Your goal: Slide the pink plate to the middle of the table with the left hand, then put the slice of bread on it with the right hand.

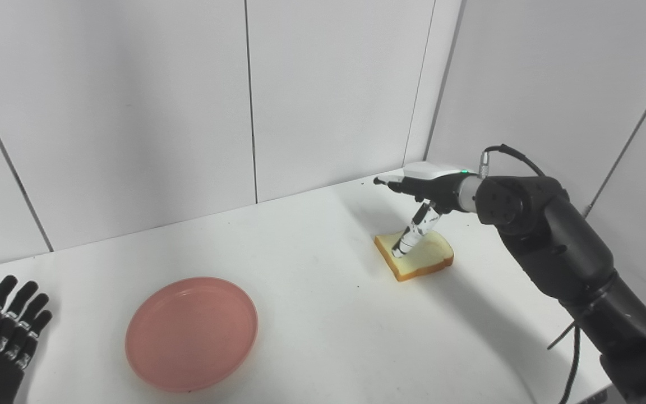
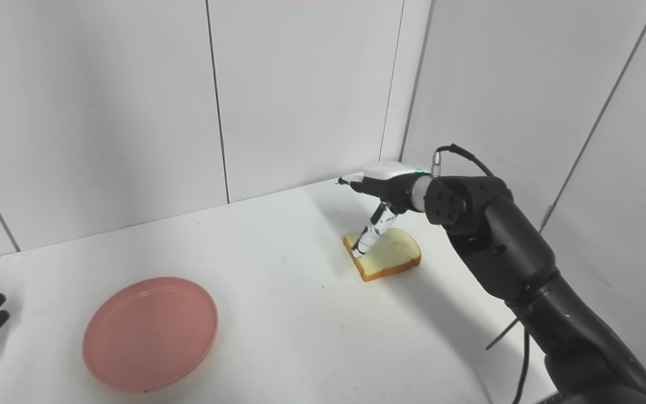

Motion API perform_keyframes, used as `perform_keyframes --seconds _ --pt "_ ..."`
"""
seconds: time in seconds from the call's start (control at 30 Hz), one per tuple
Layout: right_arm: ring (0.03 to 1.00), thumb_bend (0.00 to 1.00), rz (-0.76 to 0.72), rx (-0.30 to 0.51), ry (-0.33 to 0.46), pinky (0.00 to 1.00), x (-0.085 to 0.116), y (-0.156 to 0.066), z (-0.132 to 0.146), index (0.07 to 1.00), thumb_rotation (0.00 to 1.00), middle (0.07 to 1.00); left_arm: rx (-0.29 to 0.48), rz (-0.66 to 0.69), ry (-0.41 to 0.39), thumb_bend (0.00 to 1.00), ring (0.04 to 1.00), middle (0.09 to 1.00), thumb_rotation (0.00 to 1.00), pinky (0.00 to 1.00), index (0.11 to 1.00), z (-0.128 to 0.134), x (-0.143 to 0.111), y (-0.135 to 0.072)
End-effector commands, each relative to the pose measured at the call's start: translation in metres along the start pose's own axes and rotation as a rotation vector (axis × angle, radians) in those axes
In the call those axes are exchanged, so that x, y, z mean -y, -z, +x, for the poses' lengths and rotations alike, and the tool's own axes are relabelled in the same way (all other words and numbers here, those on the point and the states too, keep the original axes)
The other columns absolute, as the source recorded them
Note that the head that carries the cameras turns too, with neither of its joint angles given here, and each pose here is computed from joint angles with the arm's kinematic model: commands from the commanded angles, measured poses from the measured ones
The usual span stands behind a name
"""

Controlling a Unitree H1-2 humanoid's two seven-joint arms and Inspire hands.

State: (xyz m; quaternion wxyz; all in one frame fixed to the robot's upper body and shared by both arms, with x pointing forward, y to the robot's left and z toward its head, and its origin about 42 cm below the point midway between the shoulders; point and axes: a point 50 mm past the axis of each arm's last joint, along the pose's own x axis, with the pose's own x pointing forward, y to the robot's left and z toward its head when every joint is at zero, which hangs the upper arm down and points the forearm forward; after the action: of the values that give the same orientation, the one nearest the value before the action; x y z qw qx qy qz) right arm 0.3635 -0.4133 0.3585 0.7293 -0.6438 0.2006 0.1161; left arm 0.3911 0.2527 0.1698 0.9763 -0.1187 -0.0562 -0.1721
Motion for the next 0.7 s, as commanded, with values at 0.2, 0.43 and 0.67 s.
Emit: perform_keyframes --seconds 0.2,0.43,0.67 --pt "1.000 1.00 -0.073 -0.096 0.034 0.89 0.008 0.014 0.012 1.000 0.41 1.000 0.075 0.038 0.032 0.61 0.978 0.978 1.00 1.00 0.973 0.012 0.003 -0.028" --pt "1.000 1.00 -0.109 -0.115 0.057 0.89 -0.003 0.019 0.028 1.000 0.34 1.000 0.074 0.023 0.036 0.59 0.965 0.969 1.00 0.98 0.962 0.012 0.005 -0.028" --pt "1.000 1.00 -0.161 -0.110 0.093 0.93 -0.009 0.022 0.042 1.000 0.32 1.000 0.069 0.033 0.047 0.58 0.966 0.969 1.00 0.99 0.970 0.012 0.007 -0.029"
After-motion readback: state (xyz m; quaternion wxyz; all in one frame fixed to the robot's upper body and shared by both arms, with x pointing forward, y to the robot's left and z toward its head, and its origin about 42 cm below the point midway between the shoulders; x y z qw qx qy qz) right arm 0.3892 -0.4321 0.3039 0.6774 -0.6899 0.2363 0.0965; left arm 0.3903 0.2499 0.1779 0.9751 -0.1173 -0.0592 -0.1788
